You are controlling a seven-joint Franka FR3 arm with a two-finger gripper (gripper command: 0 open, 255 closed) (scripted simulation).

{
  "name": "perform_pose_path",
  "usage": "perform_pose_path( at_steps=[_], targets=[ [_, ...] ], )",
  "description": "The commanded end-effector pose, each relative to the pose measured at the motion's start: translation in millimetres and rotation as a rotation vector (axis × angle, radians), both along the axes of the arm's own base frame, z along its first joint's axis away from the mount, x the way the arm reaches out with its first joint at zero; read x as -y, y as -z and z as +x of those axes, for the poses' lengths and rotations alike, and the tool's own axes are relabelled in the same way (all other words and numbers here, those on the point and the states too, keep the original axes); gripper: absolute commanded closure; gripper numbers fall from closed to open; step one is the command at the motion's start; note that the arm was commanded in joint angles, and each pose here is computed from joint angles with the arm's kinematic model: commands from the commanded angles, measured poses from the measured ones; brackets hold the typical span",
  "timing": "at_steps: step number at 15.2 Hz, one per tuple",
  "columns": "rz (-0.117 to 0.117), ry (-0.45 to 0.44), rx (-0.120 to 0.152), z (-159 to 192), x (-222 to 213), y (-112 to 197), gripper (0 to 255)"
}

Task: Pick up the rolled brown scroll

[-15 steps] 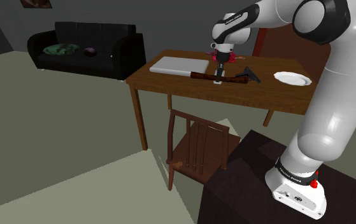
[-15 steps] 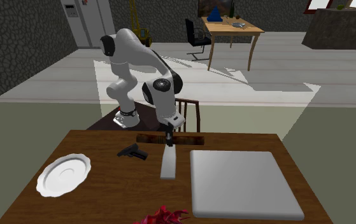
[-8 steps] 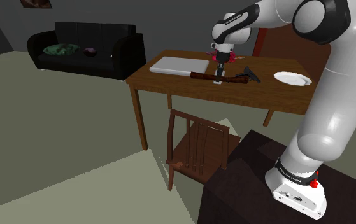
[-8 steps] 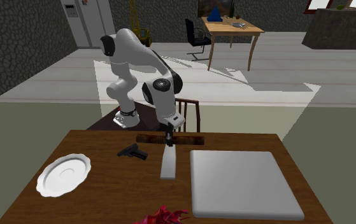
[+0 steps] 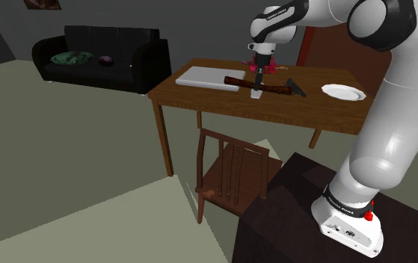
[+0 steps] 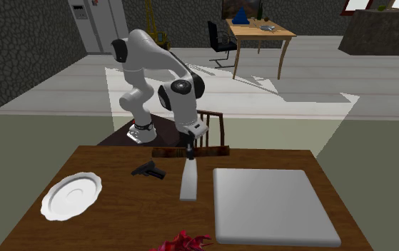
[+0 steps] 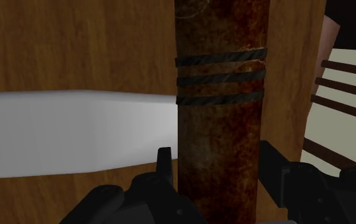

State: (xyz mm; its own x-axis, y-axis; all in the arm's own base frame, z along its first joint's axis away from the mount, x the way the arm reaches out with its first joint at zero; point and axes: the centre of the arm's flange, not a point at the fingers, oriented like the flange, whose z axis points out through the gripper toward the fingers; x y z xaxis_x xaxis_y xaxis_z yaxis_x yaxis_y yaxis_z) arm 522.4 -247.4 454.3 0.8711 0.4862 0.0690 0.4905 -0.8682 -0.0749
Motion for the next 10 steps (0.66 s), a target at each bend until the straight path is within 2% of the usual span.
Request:
perform_pose_path(
  at_steps=[1,8,10],
  targets=[
    [0.000,0.000,0.000,-1,-1,-11,255],
    [0.000,0.000,0.000,-1,-1,-48,255],
    [0.000,0.000,0.000,-1,-1,-49,255]
  ],
)
